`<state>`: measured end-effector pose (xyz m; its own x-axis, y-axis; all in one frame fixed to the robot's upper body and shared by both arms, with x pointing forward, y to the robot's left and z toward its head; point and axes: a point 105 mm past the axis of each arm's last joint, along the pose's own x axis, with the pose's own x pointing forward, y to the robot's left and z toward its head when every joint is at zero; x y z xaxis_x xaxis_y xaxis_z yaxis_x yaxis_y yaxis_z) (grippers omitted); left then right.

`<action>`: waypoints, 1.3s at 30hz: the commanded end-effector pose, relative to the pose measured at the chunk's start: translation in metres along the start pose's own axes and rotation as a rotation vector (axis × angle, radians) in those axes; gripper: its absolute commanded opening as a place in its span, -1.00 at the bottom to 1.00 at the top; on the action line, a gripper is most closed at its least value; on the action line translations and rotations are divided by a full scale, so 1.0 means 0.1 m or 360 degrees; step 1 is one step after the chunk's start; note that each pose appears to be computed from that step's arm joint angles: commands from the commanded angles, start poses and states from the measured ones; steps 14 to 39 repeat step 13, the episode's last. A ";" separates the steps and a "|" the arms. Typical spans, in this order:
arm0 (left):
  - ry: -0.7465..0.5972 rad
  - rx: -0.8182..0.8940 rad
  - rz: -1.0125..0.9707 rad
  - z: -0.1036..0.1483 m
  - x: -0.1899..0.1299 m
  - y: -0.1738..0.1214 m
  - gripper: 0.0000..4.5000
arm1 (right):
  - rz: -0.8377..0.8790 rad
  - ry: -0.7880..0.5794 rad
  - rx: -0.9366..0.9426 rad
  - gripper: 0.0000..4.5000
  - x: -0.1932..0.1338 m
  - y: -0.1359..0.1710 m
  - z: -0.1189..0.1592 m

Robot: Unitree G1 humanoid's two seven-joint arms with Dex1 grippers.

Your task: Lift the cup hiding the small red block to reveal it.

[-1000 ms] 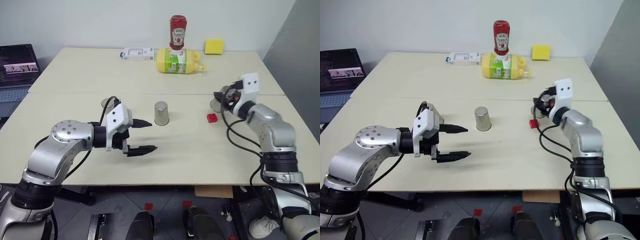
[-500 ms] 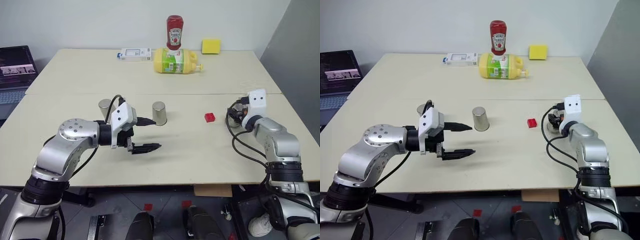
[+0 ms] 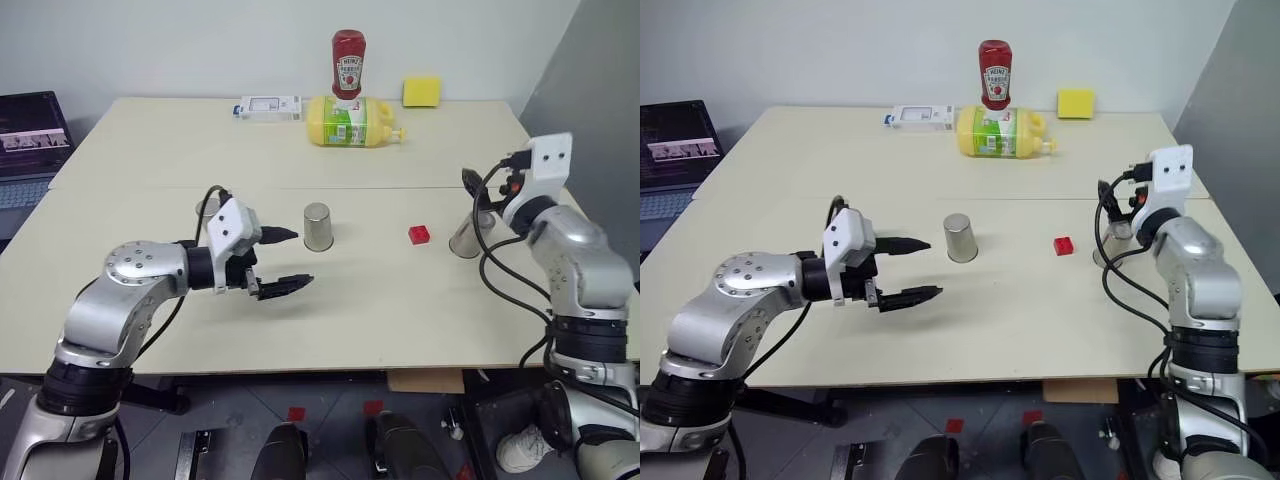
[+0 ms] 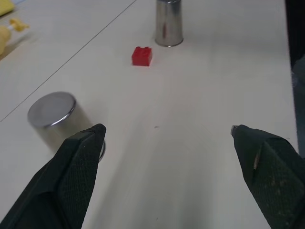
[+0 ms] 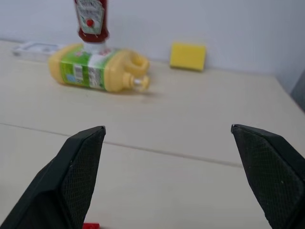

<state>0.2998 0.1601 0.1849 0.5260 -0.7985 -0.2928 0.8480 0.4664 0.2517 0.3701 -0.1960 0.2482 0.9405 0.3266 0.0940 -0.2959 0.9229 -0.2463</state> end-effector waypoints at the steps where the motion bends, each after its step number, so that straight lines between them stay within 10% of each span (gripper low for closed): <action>1: 0.0007 0.0019 0.0198 0.10 -0.29 0.10 1.00 | 0.0401 0.0032 -0.0067 0.99 -0.27 0.36 0.03; 11: 0.0261 -0.0108 0.0385 -0.23 -0.83 0.08 1.00 | 0.0734 0.0327 0.0121 0.99 -0.85 0.56 -0.40; 39: 0.0246 -0.0137 0.0396 -0.25 -0.87 0.08 1.00 | 0.0727 0.0339 0.0126 0.99 -0.86 0.54 -0.43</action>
